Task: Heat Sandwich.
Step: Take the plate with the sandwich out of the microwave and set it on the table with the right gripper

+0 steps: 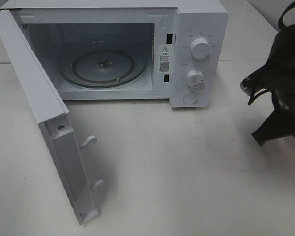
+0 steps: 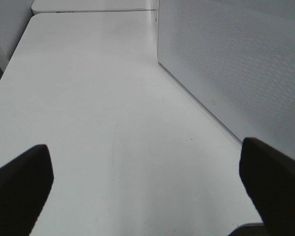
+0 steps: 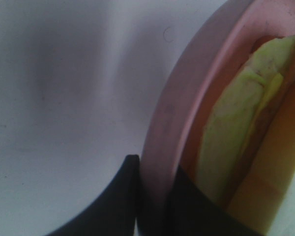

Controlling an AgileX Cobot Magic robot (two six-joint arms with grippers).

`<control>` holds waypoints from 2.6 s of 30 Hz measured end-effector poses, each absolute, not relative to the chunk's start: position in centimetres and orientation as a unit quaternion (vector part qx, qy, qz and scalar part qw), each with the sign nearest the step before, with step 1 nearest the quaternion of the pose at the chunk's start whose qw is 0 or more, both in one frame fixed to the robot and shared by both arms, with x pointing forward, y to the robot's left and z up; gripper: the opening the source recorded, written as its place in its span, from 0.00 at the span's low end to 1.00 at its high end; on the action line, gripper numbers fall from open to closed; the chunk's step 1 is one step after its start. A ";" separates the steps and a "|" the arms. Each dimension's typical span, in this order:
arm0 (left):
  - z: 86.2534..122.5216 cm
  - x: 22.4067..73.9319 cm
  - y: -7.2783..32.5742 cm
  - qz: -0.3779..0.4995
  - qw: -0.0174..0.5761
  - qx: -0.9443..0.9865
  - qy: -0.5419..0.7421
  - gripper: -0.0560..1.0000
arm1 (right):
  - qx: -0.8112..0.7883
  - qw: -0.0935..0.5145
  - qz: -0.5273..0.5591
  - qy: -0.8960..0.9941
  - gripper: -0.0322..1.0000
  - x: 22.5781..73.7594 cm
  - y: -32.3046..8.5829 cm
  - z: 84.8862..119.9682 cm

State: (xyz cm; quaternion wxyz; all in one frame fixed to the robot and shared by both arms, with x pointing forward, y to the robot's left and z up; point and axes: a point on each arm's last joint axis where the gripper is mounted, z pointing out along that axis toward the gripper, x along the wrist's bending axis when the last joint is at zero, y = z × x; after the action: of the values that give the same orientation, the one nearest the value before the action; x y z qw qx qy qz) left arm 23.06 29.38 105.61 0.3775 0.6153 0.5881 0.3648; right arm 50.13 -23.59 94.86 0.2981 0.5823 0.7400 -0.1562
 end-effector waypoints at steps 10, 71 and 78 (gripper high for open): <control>105.6 23.1 29.4 0.365 0.378 0.615 0.588 0.98 | 0.575 0.270 -0.195 0.747 0.15 50.3 -23.4 90.7; 105.6 23.1 29.4 0.365 0.378 0.615 0.588 0.98 | 0.576 0.230 -0.100 0.778 0.72 49.5 -22.4 94.0; 105.6 23.1 29.4 0.365 0.378 0.615 0.588 0.98 | 0.574 0.199 -0.072 0.791 0.76 48.2 -22.2 96.1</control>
State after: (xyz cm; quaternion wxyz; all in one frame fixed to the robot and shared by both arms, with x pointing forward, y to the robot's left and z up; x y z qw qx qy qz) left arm 23.06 29.38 105.61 0.3775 0.6153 0.5881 0.3648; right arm 48.22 -22.22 96.10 0.1994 0.5738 0.7911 -0.0717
